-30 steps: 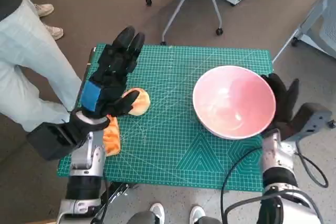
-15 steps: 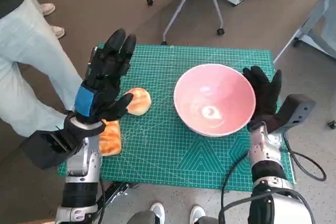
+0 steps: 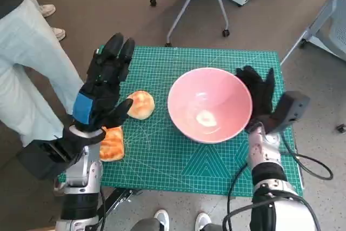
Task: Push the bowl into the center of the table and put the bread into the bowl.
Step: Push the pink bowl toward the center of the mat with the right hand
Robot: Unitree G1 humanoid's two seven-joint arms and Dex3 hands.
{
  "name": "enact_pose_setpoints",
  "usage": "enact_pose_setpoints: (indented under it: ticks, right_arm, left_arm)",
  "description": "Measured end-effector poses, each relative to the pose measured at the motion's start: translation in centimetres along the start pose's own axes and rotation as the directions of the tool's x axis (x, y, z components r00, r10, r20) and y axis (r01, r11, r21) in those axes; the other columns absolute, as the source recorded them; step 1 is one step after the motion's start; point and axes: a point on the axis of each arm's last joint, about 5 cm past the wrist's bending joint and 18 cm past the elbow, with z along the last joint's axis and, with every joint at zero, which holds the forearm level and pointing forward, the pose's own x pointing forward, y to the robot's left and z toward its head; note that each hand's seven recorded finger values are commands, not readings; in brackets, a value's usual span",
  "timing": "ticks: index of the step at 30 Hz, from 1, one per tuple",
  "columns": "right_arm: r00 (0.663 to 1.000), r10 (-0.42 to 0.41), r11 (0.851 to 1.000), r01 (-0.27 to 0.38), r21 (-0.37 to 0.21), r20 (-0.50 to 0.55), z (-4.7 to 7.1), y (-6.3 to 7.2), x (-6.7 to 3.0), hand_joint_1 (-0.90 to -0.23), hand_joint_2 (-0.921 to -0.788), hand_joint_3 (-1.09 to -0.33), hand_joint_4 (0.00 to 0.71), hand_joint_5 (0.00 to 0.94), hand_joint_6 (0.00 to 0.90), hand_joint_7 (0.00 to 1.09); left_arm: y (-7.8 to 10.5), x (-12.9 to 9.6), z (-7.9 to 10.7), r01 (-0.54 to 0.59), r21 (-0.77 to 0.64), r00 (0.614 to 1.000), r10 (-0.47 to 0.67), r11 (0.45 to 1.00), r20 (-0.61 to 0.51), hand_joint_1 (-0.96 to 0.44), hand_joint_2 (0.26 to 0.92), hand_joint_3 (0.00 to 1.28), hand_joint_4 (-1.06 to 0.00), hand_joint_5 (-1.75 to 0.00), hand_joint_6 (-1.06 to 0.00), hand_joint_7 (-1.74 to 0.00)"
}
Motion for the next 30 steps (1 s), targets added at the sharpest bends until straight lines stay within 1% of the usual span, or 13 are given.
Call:
enact_pose_setpoints:
  ticks: [4, 8, 16, 24, 30]
  right_arm:
    - [1.0, 0.02, 1.0, -0.02, -0.012, -0.009, 0.1, 0.5, 0.19, -0.598, -0.921, -0.832, 0.193, 0.001, 0.246, 0.17]
    - [0.999, 0.037, 0.999, -0.037, -0.026, -0.012, 0.2, 0.9, 0.4, -0.61, -0.921, -0.813, 0.201, 0.004, 0.248, 0.16]
    - [0.998, 0.054, 0.998, -0.055, -0.042, -0.011, 0.6, 1.1, 0.61, -0.607, -0.921, -0.804, 0.206, 0.005, 0.253, 0.16]
    - [0.998, 0.061, 0.997, -0.06, -0.053, 0.005, 1.2, 0.9, 0.82, -0.598, -0.921, -0.809, 0.203, 0.002, 0.258, 0.16]
    - [0.996, 0.067, 0.995, -0.062, -0.082, 0.062, 2.5, -0.1, 1.0, -0.608, -0.921, -0.804, 0.186, 0.0, 0.251, 0.15]
  left_arm:
    - [0.0, -0.2, 0.0, -0.012, 0.002, 1.0, 0.012, 1.0, -0.007, -0.5, 0.921, 0.45, -0.08, -0.01, 0.0, -0.35]
    - [0.1, -0.2, 0.0, -0.018, 0.009, 1.0, 0.019, 1.0, -0.01, -0.5, 0.921, 0.45, -0.08, -0.01, 0.0, -0.35]
    - [0.0, -0.2, -0.2, -0.023, 0.016, 1.0, 0.024, 1.0, -0.02, -0.49, 0.921, 0.45, -0.08, -0.01, 0.0, -0.36]
    - [-0.2, 0.0, -0.4, -0.019, 0.009, 1.0, 0.02, 1.0, -0.024, -0.49, 0.921, 0.45, -0.08, 0.0, 0.0, -0.36]
    - [-0.3, 0.3, -0.5, -0.013, 0.003, 1.0, 0.013, 1.0, -0.026, -0.49, 0.921, 0.45, -0.08, 0.0, 0.0, -0.36]
